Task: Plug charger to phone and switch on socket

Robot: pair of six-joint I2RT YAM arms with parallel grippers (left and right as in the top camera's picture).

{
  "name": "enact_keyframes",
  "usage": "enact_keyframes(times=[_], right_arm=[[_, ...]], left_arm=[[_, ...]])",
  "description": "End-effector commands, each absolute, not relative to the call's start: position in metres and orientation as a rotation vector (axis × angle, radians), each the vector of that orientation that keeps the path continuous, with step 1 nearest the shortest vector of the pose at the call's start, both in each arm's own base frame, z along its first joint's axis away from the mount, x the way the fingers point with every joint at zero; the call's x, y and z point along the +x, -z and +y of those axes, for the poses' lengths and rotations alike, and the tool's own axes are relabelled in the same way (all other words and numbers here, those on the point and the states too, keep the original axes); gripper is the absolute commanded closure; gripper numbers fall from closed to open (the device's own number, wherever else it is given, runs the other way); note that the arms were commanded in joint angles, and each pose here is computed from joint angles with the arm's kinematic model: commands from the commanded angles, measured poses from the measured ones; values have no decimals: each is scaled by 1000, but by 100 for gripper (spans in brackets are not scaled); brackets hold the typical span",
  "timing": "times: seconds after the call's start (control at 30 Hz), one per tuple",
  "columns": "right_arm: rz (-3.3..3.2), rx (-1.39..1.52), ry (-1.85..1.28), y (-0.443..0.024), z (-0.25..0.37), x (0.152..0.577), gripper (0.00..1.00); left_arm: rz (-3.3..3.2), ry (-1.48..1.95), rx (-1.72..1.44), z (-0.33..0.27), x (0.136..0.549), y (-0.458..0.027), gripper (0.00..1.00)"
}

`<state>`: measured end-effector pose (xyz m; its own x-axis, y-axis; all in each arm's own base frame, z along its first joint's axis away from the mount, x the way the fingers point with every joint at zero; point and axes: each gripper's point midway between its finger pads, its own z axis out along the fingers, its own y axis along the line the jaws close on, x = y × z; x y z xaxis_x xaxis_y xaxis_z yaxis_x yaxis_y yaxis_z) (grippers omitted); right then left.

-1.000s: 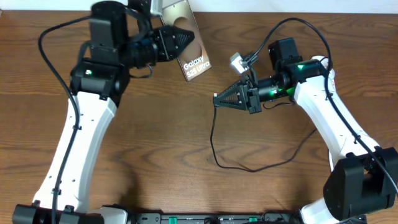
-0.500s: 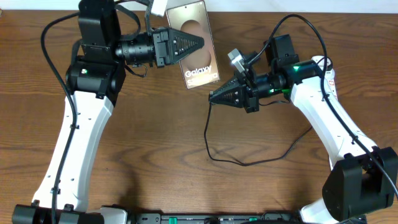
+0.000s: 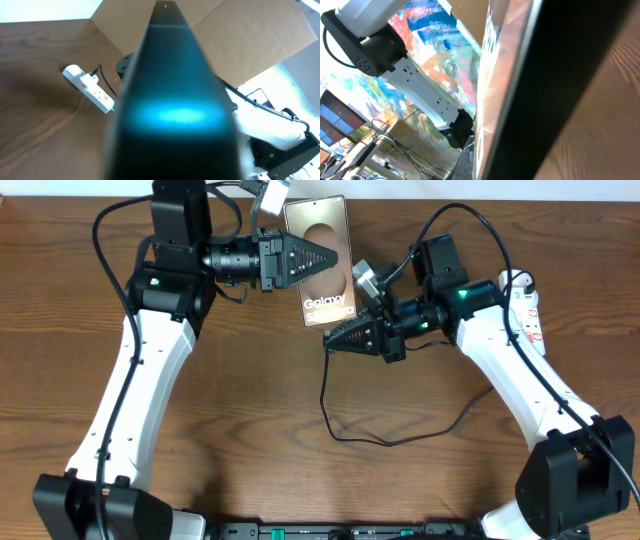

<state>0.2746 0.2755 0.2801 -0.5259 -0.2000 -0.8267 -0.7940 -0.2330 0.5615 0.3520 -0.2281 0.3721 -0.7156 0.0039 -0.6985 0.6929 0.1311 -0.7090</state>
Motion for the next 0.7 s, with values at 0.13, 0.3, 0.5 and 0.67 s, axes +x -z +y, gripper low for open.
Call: enact_keyframes(times=[0.13,0.3,0.5,0.67], right_arm=[[1525,-1209,-1821,-296,275,269,99],[1497,-1226,-1800,-297,275,271,99],[1630,-1178,-1737,-283,271,281,99],[2187,-1120,-1299,-202,250,298,99]], left_arm=[[1801,1660,764,-230,340,-384,93],[1800,1659,765,-230,340,-384,93],[1842,1541,653,-221,364,-378,92],[1917,1333,420,-189,406,-365,93]])
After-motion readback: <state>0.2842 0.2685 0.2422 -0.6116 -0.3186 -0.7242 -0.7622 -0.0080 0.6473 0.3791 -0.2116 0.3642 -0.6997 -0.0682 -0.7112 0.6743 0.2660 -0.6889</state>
